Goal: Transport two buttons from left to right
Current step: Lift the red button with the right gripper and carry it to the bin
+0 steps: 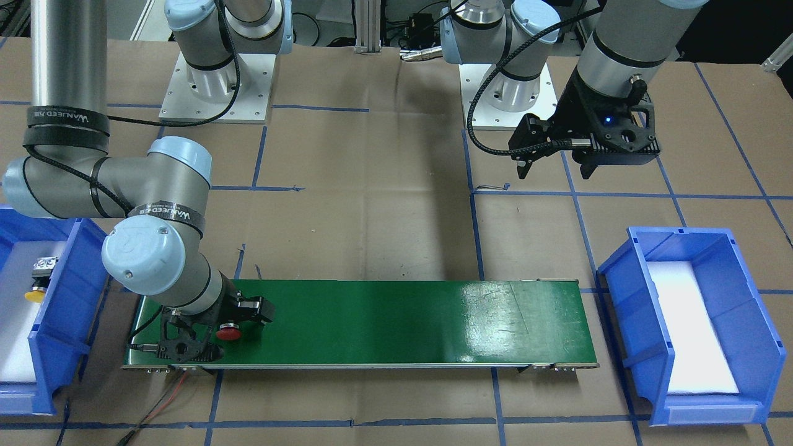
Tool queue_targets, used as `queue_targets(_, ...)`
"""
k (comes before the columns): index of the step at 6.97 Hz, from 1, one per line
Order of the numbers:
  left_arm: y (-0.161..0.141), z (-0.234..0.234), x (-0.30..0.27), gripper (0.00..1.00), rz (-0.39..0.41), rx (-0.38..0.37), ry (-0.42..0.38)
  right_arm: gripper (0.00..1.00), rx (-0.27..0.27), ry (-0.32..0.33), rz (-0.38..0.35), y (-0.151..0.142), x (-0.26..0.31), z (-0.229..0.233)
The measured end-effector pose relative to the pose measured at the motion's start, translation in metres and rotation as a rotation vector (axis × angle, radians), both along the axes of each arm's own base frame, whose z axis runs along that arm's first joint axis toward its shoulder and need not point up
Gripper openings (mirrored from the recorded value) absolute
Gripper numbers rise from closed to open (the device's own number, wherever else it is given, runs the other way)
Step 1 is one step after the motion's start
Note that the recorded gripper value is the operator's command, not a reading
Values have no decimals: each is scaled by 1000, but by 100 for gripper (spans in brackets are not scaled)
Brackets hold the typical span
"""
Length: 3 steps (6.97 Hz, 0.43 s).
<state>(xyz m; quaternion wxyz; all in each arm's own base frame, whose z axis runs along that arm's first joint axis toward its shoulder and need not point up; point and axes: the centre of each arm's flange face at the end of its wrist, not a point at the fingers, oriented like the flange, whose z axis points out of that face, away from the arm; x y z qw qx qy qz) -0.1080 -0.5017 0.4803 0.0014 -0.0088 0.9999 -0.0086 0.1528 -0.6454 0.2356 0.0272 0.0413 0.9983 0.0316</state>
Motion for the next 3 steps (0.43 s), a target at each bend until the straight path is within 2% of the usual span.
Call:
queue_targets(1,0,0,0,100,0,-1,0,7,-6,4,11,-1,-1,2)
queue_targets(3,-1,1,0,100,0,-2,0,2,31,11,29,5,-5,8)
